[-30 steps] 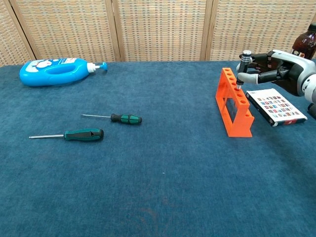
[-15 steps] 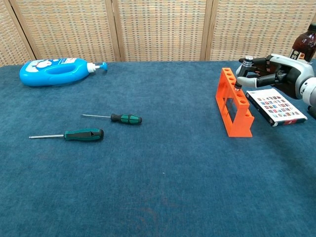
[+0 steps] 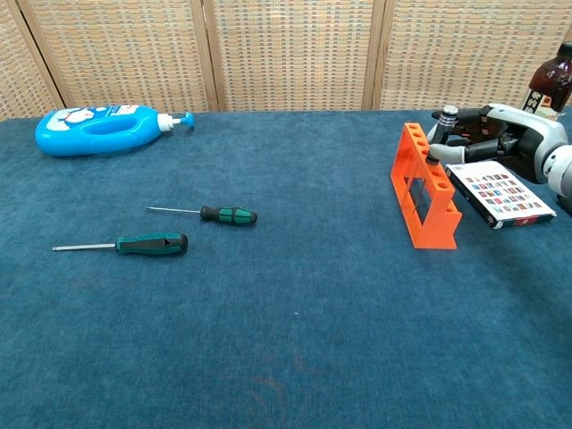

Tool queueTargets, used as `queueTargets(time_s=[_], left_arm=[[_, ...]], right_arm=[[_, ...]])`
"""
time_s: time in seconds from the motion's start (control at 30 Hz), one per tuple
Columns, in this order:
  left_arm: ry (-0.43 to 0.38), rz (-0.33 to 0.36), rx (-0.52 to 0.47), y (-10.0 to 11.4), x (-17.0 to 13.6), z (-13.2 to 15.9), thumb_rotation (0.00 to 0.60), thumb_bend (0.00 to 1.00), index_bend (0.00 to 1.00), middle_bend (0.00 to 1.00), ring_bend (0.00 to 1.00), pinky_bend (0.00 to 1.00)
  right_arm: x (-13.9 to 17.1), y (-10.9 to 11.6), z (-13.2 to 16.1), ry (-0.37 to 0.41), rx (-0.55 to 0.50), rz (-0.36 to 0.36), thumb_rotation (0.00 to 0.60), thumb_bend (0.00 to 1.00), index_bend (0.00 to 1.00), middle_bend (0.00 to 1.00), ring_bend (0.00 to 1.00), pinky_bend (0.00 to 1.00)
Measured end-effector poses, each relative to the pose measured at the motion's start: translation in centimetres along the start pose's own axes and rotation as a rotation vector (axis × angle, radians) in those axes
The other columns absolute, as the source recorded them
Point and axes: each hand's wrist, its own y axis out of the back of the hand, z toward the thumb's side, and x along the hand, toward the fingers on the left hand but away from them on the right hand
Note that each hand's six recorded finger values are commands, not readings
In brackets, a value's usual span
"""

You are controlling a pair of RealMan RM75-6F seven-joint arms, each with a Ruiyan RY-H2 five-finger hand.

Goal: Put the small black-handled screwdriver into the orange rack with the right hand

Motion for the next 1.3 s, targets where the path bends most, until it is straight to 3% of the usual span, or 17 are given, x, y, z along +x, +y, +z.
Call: queueTargets(time_s=[0.07,0.13,0.17,0.53,0.7,0.83,1.0,1.17,1.3], left_arm=[[0.0,0.0,0.0,0.0,0.0,0.0,0.6,0.0,0.0,0.0,0.0,0.0],[-0.001,0.001,-0.002,0.0,0.0,0.0,0.6,0.0,0.0,0.0,0.0,0.0],[-0.001,0.001,-0.003,0.0,0.0,0.0,0.6,0.0,0.0,0.0,0.0,0.0],[-0.003,0.002,-0.028,0.2,-0.3,-0.5,0.6,0.0,0.0,0.0,0.0,0.0],[0.012,0.023,-0.034,0.4,-0.6,-1.3,0.6,0.0,0.0,0.0,0.0,0.0],[0.048,0.053,-0.043,0.1,-0.8,-2.4,0.6,0.0,0.0,0.0,0.0,0.0],[0.074,0.03,-0.042,-1.5,-1.5,-3.7,0.6,0.0,0.0,0.0,0.0,0.0],[0.074,-0.004,-0.051,-3.1,-2.1,-4.3,0.6,0.0,0.0,0.0,0.0,0.0],[0.054,0.0,-0.045,-3.2,-2.3,-4.1,0.6,0.0,0.0,0.0,0.0,0.0]], right_arm=[[0.1,-0.1,-0.1,-0.001,0.005,0.01,0.6,0.19,0.29,0.0,0.0,0.0],[0.2,0.0,-0.1,-0.006,0.01,0.025,0.6,0.03,0.06,0.0,0.0,0.0],[0.2,0.0,0.0,-0.008,0.006,0.031,0.6,0.0,0.0,0.0,0.0,0.0],[1.0,0.6,3.0,0.056,-0.016,0.051,0.6,0.0,0.0,0.0,0.0,0.0],[2.4,1.8,4.9,0.098,0.057,0.047,0.6,0.0,0.0,0.0,0.0,0.0],[4.2,3.0,6.0,0.129,0.182,0.028,0.6,0.0,0.0,0.0,0.0,0.0],[7.5,4.9,6.2,0.158,0.459,-0.038,0.6,0.0,0.0,0.0,0.0,0.0],[12.3,6.5,5.5,0.137,0.752,-0.13,0.6,0.0,0.0,0.0,0.0,0.0],[16.3,7.3,5.1,0.094,0.895,-0.197,0.6,0.0,0.0,0.0,0.0,0.0]])
